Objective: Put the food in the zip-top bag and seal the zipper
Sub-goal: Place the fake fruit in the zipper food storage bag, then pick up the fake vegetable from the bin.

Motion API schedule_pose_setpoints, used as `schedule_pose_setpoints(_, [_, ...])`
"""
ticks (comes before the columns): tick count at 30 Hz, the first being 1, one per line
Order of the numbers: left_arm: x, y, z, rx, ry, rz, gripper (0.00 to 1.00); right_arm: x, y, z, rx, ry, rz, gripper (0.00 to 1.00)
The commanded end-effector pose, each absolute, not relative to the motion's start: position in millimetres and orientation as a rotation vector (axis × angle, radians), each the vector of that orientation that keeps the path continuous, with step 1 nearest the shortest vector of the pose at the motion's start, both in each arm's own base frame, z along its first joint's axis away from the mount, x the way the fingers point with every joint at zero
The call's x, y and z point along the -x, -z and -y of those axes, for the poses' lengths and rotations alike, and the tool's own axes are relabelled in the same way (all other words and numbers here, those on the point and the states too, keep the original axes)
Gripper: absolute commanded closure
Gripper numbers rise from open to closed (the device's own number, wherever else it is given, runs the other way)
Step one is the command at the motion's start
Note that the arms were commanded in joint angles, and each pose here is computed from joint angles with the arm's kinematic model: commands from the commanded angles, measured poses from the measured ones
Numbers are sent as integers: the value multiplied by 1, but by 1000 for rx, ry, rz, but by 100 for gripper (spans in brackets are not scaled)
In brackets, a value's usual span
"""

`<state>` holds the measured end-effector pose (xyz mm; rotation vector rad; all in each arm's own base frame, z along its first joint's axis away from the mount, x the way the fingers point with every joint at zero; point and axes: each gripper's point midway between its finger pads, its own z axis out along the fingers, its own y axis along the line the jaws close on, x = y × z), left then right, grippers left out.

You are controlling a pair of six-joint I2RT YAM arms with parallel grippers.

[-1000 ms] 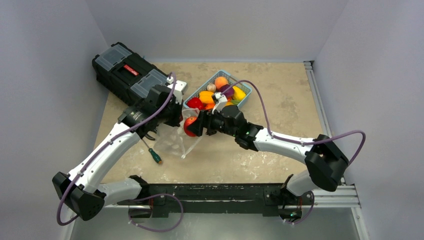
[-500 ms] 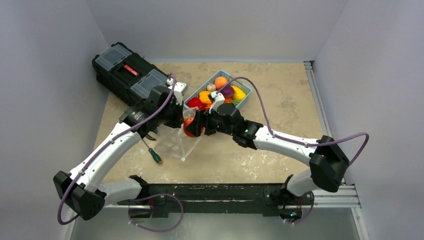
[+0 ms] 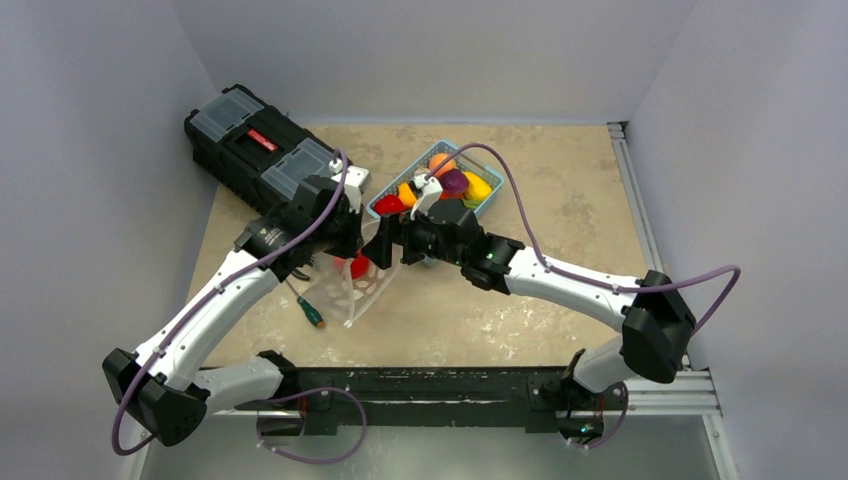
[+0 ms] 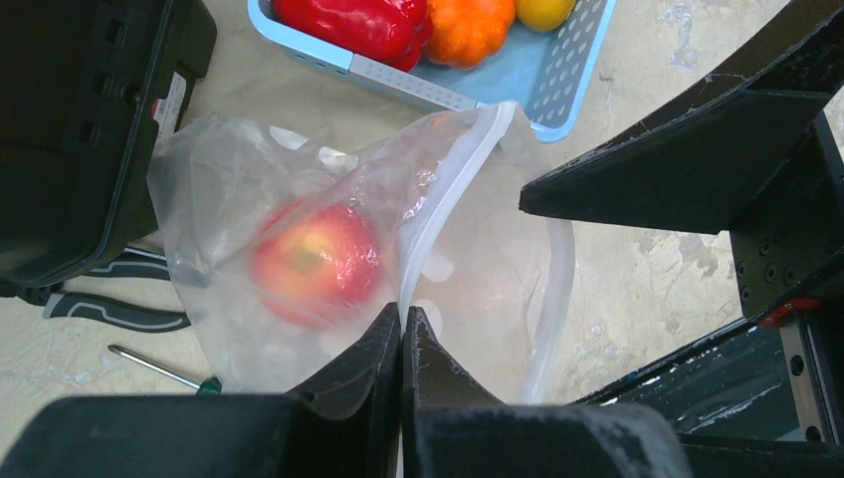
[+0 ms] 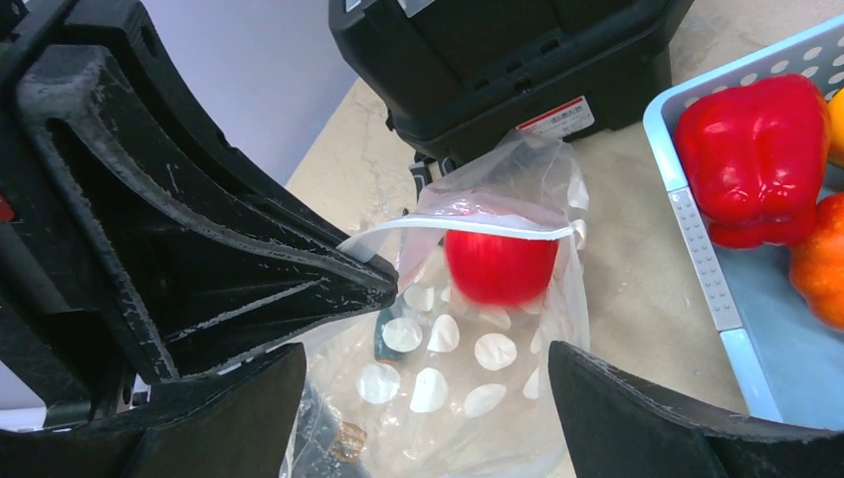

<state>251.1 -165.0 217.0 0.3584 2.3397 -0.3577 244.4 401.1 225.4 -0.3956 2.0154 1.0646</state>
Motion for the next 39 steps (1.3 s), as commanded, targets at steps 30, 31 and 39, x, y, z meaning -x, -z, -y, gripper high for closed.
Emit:
schedule_pose_setpoints(30, [-261,-228,131,-219,162,-2297,100,-392,-224,-335,100,-818,-2078,11])
schedule_pose_setpoints(31, [-261,-228,131,-220,163,-2297,100,-398,-215,-338,118,-798,-2099,12])
schedule_pose_setpoints(39, [-261,-228,133,-228,175,-2298,100,-423,-160,-362,234,-735,-2184,21])
